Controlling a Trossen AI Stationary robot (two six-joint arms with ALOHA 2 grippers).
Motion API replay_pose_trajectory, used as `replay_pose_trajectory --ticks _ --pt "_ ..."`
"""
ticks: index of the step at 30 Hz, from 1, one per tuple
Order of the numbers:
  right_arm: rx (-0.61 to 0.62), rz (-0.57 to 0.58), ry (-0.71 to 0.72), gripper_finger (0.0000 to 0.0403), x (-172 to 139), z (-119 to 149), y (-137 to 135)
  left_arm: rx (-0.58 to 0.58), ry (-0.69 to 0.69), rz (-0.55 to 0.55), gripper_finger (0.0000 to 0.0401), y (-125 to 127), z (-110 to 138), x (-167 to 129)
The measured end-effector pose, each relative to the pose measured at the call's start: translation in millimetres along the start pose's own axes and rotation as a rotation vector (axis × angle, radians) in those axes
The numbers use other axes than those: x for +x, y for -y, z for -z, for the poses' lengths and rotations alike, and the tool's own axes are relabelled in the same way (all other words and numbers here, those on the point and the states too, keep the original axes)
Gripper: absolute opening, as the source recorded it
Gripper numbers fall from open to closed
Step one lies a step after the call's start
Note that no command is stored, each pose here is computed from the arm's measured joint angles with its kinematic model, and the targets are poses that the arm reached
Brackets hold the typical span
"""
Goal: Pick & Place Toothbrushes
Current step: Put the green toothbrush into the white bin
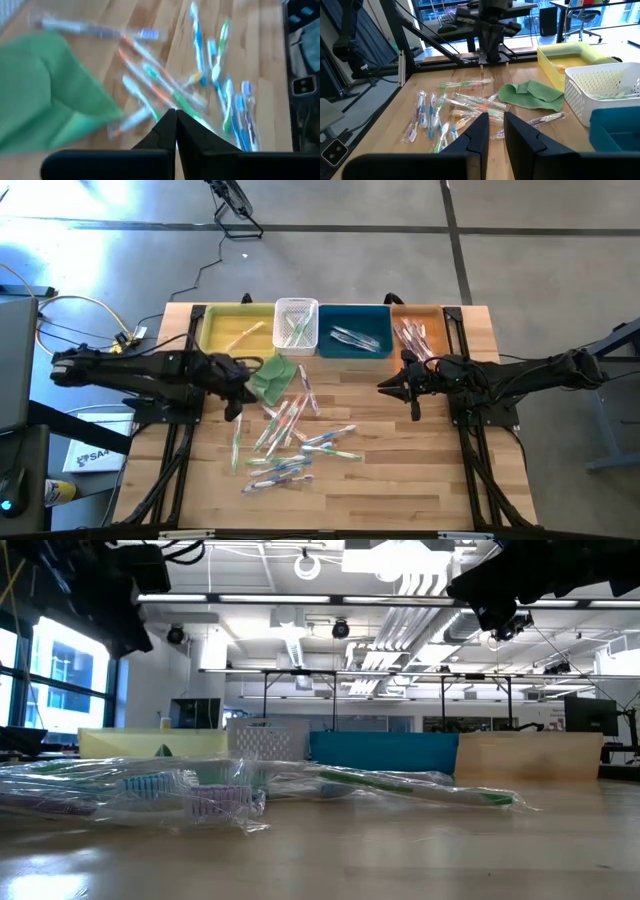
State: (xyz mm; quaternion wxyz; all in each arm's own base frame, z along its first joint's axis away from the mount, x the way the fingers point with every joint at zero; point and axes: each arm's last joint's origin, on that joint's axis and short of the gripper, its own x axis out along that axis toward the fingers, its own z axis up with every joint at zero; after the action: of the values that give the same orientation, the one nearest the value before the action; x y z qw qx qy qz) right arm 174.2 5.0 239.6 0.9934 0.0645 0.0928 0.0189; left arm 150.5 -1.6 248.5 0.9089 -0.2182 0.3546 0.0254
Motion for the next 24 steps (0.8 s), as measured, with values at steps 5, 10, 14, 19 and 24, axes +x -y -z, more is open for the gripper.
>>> replay_pose_trajectory --ticks 5,10,14,19,24 --pt "0.001 0.000 -0.001 0.0050 0 0 0 -0.056 -0.081 -0.007 0.0001 17 11 7" --pt "0.001 0.001 -0.009 0.0050 0 1 0 -0.130 -0.273 -0.097 0.0001 22 31 18" --pt "0.001 0.002 -0.009 0.0050 0 1 0 -0.209 -0.421 -0.163 0.0000 23 43 25" --pt "0.001 0.002 -0.010 0.0050 0 1 0 -0.268 -0.523 -0.190 0.0000 29 52 34" --pt "0.002 0.002 -0.017 0.0050 0 2 0 -0.344 -0.647 -0.253 0.0000 35 64 45"
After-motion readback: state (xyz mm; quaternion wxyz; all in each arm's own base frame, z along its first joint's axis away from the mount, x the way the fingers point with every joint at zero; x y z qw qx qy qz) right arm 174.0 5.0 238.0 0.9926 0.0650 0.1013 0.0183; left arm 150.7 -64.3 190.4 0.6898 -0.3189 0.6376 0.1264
